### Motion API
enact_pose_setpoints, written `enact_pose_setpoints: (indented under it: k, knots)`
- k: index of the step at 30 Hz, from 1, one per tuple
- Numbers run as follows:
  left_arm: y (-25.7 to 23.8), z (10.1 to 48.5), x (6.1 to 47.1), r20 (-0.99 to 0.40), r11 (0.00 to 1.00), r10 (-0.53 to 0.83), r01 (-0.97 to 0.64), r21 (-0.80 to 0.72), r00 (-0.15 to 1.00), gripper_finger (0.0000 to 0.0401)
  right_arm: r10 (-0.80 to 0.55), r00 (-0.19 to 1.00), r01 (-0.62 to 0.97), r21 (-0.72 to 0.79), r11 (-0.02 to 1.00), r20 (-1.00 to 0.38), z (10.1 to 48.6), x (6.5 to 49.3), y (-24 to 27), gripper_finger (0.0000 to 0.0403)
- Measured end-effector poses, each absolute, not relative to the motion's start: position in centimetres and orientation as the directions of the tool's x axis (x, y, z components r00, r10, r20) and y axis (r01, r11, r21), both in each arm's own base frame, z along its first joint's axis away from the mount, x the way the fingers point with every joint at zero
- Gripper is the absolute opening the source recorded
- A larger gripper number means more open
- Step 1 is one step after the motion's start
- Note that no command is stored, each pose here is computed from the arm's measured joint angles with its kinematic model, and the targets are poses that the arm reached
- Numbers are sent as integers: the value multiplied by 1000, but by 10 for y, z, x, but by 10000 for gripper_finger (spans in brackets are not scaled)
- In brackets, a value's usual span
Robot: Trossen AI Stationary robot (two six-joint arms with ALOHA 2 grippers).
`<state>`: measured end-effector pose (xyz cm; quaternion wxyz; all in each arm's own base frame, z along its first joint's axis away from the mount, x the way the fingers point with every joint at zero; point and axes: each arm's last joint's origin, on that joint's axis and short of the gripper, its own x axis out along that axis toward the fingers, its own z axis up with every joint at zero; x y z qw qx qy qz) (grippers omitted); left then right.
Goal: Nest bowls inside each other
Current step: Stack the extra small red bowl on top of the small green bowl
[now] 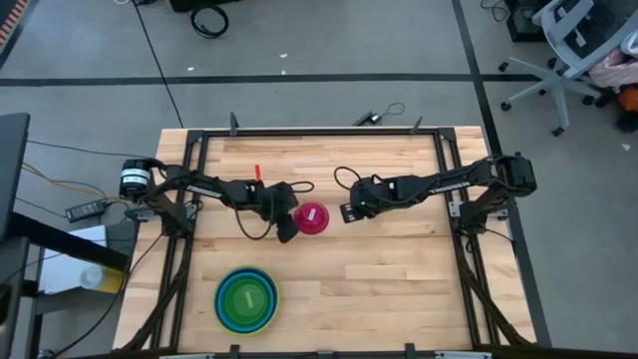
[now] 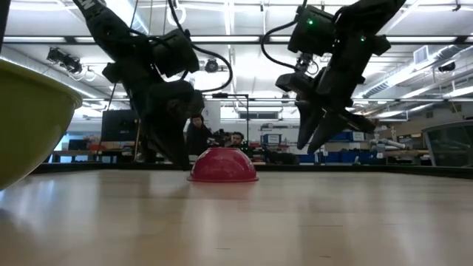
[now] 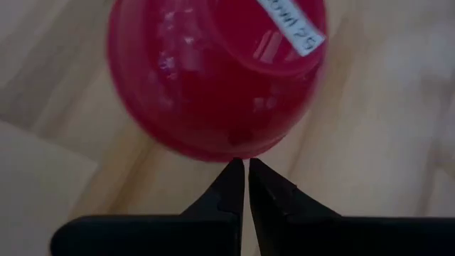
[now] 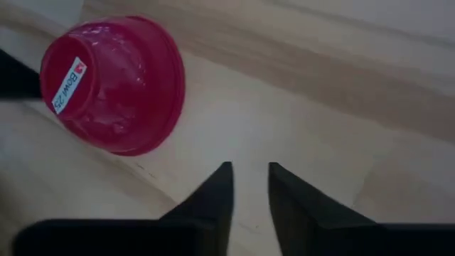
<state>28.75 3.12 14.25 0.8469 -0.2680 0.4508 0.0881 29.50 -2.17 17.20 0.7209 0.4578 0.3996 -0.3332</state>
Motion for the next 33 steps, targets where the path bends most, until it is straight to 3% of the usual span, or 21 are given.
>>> enact_pose_setpoints:
  k: [6,12,22,33]
  knots:
    - [31,149,280,-829,921,-86,-274,-278,552,23,-13,544,707,450,546,-839,152,317,-20,9]
    - [36,149,274,-863,961,3,-239,-137,506,44,-16,525,721,434,540,-851,119,331,-21,22]
    - [45,151,284,-802,977,54,-196,-79,595,159,-112,559,735,430,524,-821,114,337,-29,9]
    - [42,125,302,-770,981,-27,-133,-144,637,156,-122,591,721,455,522,-797,115,339,-35,8]
